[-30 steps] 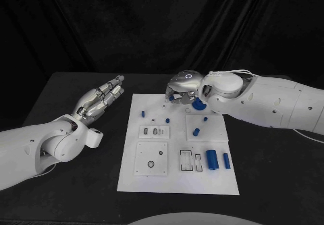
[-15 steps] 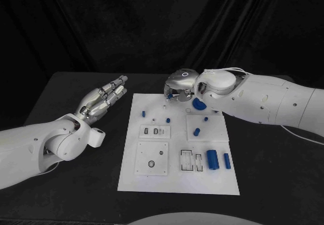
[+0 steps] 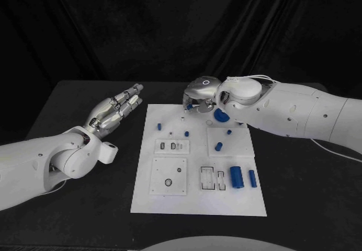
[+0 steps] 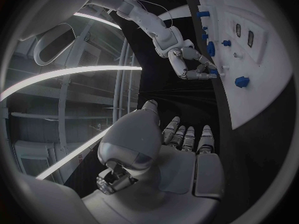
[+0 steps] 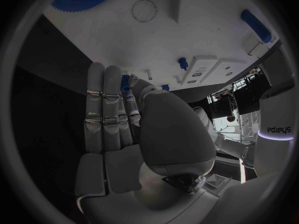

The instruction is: Assemble the parts on the task board

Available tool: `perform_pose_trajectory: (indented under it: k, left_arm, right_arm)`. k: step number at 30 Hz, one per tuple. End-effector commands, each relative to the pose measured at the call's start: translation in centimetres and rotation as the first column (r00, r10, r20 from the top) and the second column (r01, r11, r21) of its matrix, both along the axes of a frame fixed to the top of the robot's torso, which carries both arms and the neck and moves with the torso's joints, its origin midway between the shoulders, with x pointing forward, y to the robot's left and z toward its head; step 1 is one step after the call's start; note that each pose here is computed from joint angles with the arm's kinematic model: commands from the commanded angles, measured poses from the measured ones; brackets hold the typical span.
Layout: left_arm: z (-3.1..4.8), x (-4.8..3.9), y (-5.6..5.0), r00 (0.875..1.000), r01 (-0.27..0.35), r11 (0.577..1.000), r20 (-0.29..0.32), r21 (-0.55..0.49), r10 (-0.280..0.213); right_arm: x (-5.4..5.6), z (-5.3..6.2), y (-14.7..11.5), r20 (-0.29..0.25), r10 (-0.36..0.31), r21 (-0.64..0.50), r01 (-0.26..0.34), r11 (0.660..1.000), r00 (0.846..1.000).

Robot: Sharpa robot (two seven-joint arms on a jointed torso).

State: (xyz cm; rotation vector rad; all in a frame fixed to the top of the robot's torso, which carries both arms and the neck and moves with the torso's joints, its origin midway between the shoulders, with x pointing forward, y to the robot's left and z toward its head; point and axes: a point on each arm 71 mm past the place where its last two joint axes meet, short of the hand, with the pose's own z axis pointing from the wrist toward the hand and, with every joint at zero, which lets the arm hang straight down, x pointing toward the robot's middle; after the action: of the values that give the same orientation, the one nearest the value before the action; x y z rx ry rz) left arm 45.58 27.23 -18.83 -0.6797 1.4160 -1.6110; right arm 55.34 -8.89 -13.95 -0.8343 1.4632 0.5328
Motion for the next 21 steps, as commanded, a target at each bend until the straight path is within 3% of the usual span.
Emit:
perform_pose_trajectory:
  k: [1,21]
  left_arm:
    - [1.57,-0.45,-0.15,0.982,0.053,0.993,0.185,-0.103,-0.033]
    - [1.47,-0.31,-0.19,0.984,0.057,0.993,0.174,-0.1,-0.039]
  right_arm:
    - [0.05,-0.17,0.14,0.003,0.007,0.004,-0.007,1.0,1.0]
    - [0.36,-0.54,0.91,0.002,0.01,0.001,-0.01,1.0,1.0]
